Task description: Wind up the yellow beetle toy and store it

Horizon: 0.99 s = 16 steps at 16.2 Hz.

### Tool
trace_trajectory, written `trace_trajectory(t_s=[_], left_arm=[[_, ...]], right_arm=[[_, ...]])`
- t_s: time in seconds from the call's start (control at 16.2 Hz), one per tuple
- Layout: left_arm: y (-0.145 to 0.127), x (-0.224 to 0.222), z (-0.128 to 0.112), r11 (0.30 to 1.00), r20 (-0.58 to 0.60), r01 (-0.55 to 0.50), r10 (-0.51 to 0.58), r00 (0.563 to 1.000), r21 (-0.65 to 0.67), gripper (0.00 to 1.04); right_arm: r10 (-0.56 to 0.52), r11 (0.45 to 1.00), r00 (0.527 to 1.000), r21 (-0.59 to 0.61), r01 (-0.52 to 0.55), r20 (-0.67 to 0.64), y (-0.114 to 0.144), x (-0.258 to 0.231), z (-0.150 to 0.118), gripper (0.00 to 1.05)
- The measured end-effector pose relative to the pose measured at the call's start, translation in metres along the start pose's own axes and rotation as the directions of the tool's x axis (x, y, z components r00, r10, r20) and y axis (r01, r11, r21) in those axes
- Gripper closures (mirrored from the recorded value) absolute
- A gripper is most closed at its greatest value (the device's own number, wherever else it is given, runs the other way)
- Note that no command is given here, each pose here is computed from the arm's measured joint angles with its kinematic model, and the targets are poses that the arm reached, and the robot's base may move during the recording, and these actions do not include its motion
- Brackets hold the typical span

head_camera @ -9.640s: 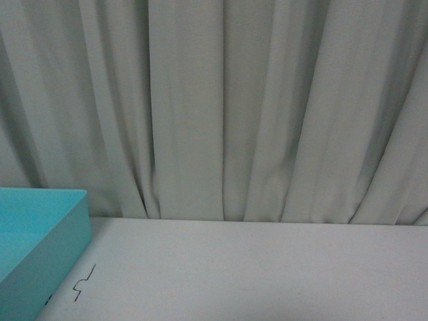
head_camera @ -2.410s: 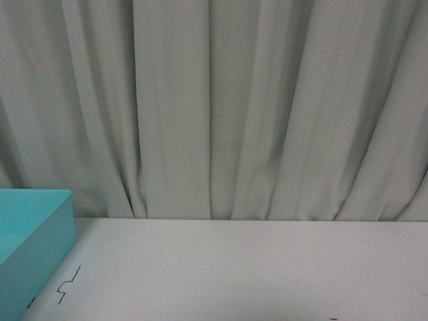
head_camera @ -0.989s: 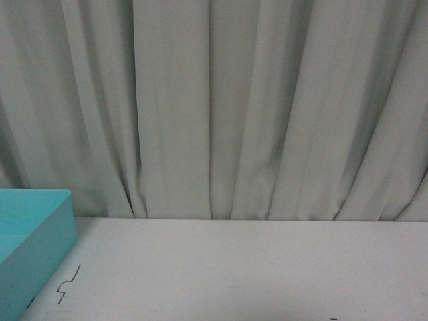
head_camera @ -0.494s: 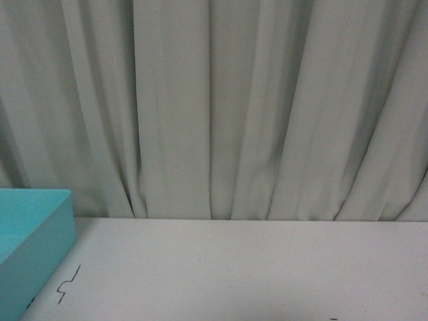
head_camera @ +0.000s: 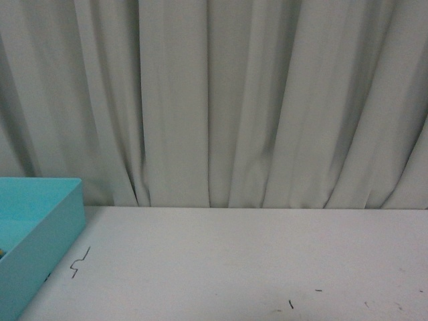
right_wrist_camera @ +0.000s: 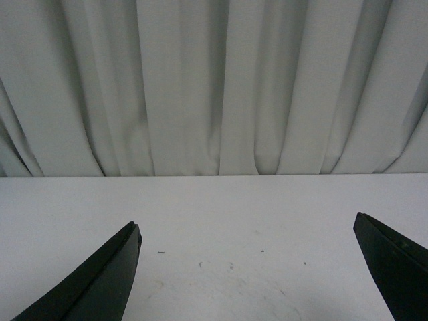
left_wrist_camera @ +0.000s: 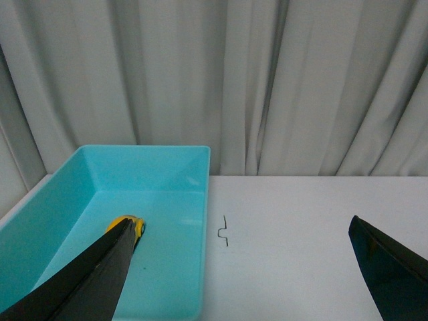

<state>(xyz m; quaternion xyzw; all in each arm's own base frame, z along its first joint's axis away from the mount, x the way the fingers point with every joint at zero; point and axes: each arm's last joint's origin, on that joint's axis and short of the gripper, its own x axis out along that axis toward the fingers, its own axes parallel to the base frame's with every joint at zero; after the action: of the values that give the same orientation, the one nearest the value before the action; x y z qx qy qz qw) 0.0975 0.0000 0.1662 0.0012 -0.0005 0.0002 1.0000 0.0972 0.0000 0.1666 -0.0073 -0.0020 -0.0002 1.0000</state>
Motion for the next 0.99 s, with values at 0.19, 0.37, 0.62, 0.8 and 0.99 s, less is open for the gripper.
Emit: trace_trajectory(t_s=[0.19,0.37,0.62,0.8,0.99], left_arm=[[0.0000,0.0000,0.0001,1.000,0.001,0.000,0.000,1.000,0.000,0.07],[0.0000,0.0000,0.0000,1.000,0.000,0.000,0.000,1.000,0.000,0.07],[0.0000,0.0000,0.0000,1.000,0.000,0.000,0.000,1.000,0.000,0.07],[0.0000,0.0000,0.0000,1.000,0.000,0.000,0.000,1.000,0.000,0.07],[0.0000,0.0000,0.0000,1.000,0.000,0.000,0.000,1.000,0.000,0.07]], right_arm=[[0.000,1.000,1.000,0.000,0.000,0.003,0.0000,0.0000,0.0003,0.07],[0.000,1.000,1.000,0.000,0.000,0.001,0.0000,0.0000,0.0001,0.07],[0.000,1.000,1.000,0.000,0.000,-0.001,0.0000,0.0000,-0.0001,0.07],[0.000,1.000,1.000,0.000,0.000,-0.001,0.0000,0.0000,-0.0001,0.07],[0.000,1.000,1.000,0.000,0.000,0.000,0.0000,0.0000,0.0000,0.07]])
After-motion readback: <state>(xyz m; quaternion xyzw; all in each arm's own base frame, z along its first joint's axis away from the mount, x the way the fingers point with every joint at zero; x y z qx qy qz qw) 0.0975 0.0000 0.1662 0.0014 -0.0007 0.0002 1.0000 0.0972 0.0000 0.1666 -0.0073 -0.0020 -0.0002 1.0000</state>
